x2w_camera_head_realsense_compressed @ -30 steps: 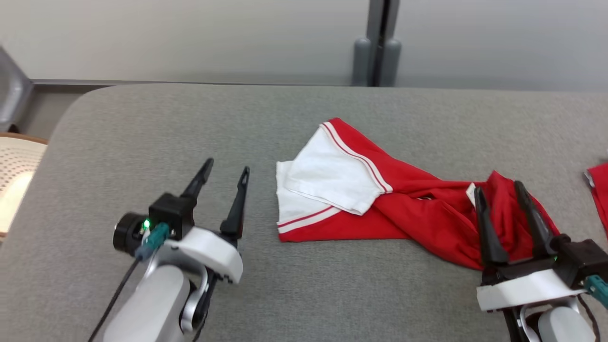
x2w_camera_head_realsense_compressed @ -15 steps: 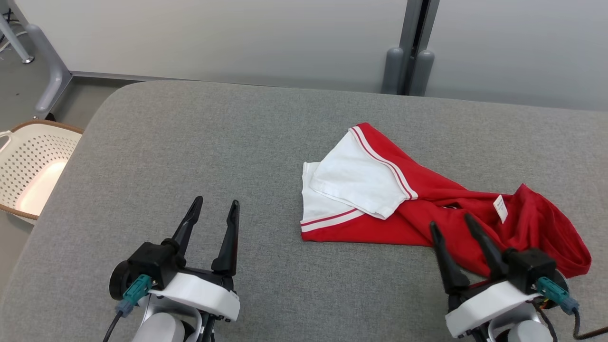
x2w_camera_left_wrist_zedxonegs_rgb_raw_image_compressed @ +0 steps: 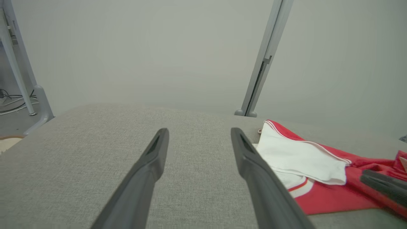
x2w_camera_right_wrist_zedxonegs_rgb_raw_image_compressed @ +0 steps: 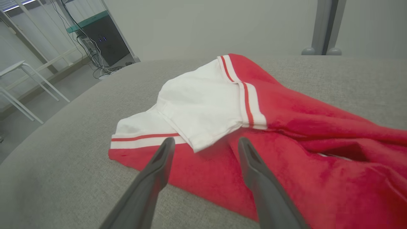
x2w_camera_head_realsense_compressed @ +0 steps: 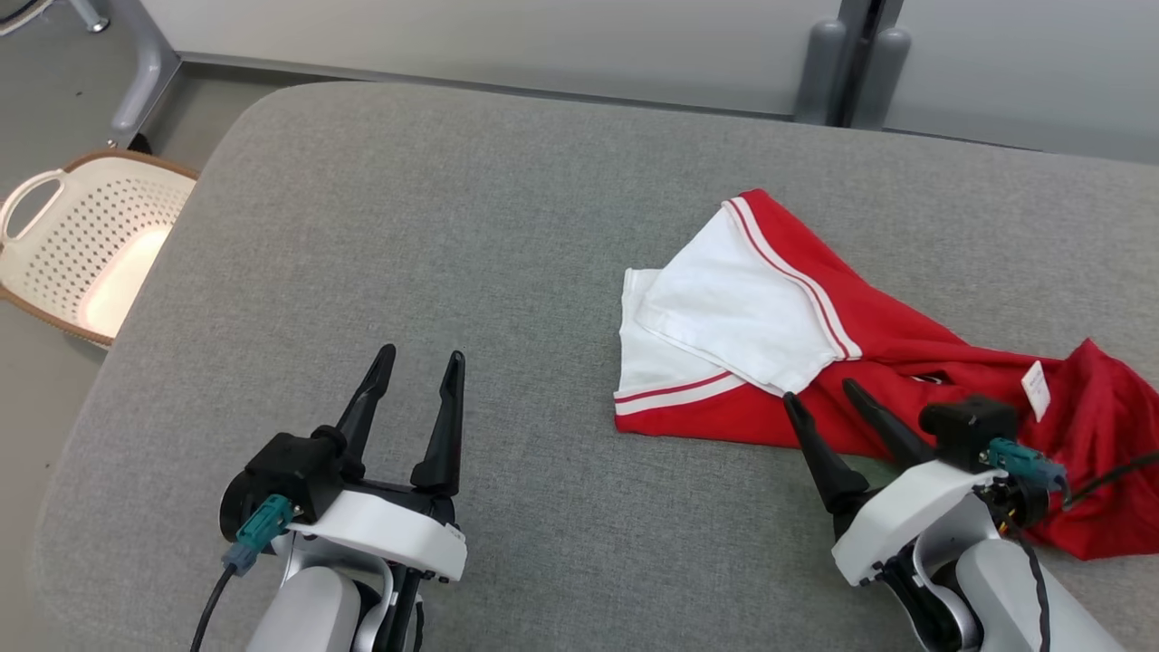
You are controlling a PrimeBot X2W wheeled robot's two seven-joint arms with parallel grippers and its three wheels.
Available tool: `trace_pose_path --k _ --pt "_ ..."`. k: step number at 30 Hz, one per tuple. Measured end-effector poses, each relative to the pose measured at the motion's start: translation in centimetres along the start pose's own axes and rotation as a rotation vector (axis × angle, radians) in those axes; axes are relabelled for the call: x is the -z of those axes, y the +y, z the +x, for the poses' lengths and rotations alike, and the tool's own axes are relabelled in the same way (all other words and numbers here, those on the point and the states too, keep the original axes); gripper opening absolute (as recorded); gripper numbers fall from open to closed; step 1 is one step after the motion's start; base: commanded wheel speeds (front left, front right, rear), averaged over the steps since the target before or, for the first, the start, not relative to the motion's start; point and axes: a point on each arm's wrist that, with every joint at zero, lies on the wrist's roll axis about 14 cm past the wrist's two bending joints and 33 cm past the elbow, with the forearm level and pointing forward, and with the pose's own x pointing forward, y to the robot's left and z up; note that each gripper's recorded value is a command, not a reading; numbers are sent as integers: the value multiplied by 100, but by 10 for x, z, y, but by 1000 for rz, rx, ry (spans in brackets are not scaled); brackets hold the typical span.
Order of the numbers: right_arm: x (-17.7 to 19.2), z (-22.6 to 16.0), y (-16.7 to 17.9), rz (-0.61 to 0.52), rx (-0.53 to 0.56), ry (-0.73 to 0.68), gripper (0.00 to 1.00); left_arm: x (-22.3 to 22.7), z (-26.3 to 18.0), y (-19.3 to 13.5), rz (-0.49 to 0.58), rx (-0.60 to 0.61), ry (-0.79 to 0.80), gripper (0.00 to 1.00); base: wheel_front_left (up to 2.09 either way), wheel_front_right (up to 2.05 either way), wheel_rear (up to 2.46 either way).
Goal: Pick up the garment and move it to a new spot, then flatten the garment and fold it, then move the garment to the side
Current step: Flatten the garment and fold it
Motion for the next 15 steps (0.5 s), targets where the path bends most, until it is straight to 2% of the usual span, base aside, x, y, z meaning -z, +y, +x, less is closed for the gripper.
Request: trace_pose_path --k 8,9,10,11,15 --pt "12 33 1 29 -50 60 100 14 -3 13 -19 -46 45 100 0 0 0" --pt "12 35 1 30 -54 61 60 15 -3 13 -19 -51 48 100 0 0 0" --pt "12 38 1 30 -58 62 3 15 -4 14 -22 -55 50 100 0 0 0" --pt "12 40 2 25 -64 63 0 16 -4 14 -21 -57 52 100 0 0 0" --pt "0 45 4 45 -75 21 0 16 -6 14 -24 -61 53 100 0 0 0"
